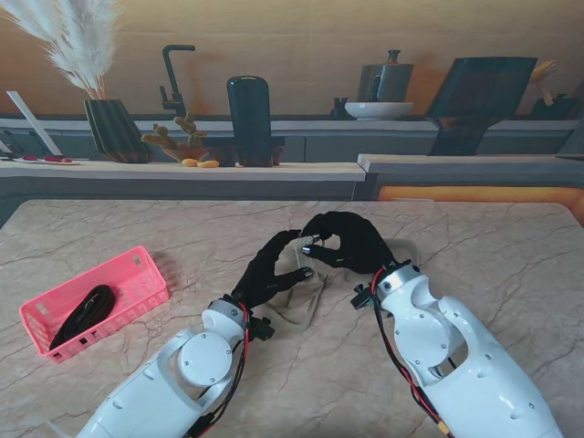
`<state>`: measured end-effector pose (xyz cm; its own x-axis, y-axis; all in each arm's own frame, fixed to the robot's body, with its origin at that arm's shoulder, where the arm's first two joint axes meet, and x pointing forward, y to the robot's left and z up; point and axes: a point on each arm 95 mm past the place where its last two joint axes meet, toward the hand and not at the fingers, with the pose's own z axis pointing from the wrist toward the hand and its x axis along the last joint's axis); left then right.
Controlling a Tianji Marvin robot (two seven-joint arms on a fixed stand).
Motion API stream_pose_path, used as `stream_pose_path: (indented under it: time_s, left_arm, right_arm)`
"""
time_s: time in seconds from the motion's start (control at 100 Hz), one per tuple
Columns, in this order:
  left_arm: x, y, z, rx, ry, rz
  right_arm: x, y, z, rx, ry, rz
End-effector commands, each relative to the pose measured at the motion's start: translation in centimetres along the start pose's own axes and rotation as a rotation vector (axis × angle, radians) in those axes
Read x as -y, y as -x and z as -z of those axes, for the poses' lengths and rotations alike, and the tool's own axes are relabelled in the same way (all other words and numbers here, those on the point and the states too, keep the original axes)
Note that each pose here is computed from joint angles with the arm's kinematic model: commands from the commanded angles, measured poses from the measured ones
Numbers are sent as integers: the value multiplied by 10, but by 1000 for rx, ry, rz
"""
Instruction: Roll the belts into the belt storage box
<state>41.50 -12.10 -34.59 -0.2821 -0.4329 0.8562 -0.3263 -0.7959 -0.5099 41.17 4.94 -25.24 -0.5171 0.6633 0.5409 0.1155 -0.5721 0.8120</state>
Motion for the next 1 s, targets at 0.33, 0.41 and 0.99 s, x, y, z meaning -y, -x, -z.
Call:
stream_pose_path:
  time_s: [0.33, 0.41, 0.99]
  left_arm:
    - [-16, -6, -5, -14, 25, 77]
    - [-19, -8, -5, -24, 30, 101]
    - [-30, -23, 0, -6, -48, 309]
  right_arm:
    - [12, -1, -5, 5, -87, -175]
    - [16, -1, -6, 4, -88, -188]
    - [21, -1, -7, -6, -14, -110]
